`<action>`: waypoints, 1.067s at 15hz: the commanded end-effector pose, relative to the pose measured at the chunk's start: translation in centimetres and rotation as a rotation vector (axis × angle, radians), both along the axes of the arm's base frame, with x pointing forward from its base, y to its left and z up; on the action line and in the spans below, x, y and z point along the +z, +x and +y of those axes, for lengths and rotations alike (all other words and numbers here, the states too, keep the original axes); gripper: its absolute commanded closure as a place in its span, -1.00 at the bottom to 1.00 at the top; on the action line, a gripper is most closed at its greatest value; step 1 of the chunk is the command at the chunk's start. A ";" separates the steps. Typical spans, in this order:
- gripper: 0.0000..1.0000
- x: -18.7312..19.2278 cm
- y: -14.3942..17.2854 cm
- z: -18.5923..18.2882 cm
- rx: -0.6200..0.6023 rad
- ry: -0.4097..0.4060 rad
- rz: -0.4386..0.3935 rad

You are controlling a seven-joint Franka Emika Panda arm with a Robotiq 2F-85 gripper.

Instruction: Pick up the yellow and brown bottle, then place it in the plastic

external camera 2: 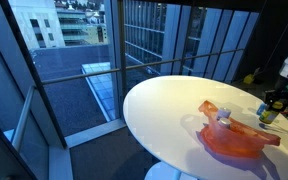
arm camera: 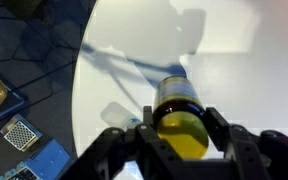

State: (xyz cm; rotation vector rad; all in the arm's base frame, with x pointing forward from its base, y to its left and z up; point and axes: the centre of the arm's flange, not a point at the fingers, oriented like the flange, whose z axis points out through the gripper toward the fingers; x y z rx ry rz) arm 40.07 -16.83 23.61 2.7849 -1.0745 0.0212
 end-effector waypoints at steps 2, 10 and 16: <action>0.40 4.7 1.6 4.9 0.054 -0.028 -0.030; 0.40 9.9 2.5 13.3 0.214 0.020 -0.094; 0.40 10.7 2.3 17.9 0.290 0.131 -0.116</action>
